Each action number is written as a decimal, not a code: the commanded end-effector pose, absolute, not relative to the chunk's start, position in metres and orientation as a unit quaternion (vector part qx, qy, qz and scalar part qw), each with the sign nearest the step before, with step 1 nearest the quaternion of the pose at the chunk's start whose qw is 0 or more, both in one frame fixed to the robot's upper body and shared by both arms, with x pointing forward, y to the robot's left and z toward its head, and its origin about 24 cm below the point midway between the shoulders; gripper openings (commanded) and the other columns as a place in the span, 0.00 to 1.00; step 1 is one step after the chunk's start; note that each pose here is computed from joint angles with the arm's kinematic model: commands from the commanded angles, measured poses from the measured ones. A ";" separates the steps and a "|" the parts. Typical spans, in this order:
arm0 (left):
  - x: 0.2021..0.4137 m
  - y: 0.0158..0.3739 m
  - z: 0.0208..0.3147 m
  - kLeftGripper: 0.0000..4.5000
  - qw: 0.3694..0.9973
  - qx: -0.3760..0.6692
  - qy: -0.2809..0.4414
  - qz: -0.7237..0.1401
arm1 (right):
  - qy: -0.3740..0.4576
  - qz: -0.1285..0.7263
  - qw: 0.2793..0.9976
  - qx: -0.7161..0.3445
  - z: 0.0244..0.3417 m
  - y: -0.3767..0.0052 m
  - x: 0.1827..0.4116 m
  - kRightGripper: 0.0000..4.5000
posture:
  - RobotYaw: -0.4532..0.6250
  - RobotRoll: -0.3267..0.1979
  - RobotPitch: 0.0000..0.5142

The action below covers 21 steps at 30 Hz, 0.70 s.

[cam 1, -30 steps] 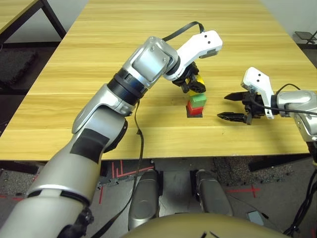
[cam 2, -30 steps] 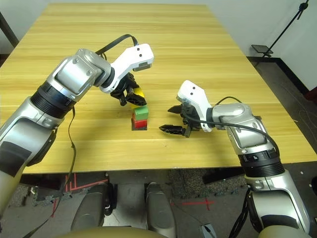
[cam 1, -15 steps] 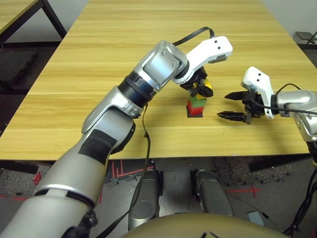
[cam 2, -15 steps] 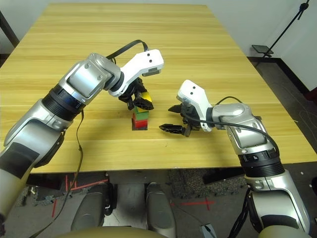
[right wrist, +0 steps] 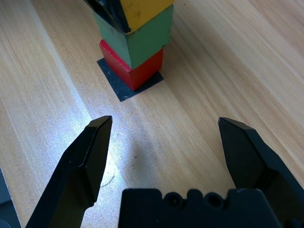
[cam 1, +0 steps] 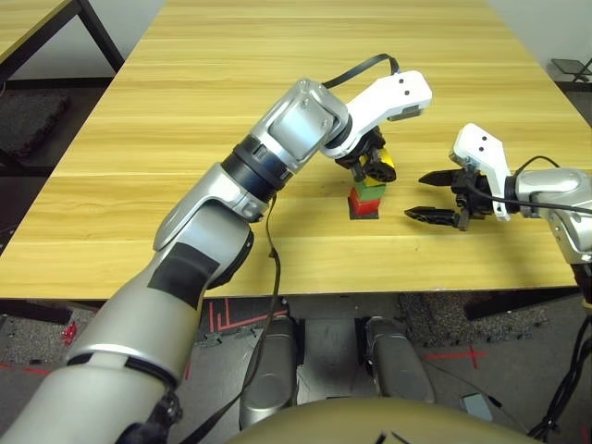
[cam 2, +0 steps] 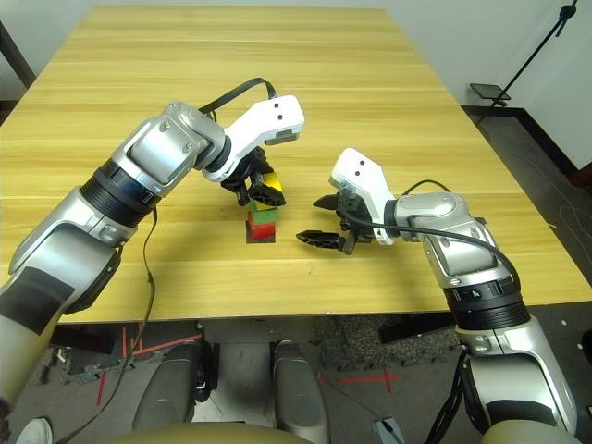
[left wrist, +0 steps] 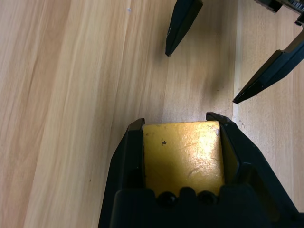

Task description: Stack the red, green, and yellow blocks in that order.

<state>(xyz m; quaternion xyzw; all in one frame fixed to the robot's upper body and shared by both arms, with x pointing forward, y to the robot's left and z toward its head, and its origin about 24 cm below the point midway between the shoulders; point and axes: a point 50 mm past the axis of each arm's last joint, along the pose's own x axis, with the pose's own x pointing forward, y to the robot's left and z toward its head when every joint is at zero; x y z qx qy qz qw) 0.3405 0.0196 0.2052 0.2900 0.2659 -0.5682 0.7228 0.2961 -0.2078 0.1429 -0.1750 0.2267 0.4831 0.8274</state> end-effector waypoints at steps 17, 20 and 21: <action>0.323 0.018 0.267 0.99 0.766 0.153 0.162 -0.603 | 0.207 0.493 0.831 -0.155 0.154 -0.219 0.297 1.00 | 0.50 0.55 0.15; 0.324 0.039 0.288 0.99 0.814 0.080 0.112 -0.564 | 0.202 0.453 0.857 -0.140 0.163 -0.238 0.298 1.00 | 0.50 0.54 0.14; 0.330 0.055 0.294 0.99 0.850 0.049 0.076 -0.520 | 0.194 0.413 0.880 -0.131 0.165 -0.250 0.302 1.00 | 0.51 0.52 0.13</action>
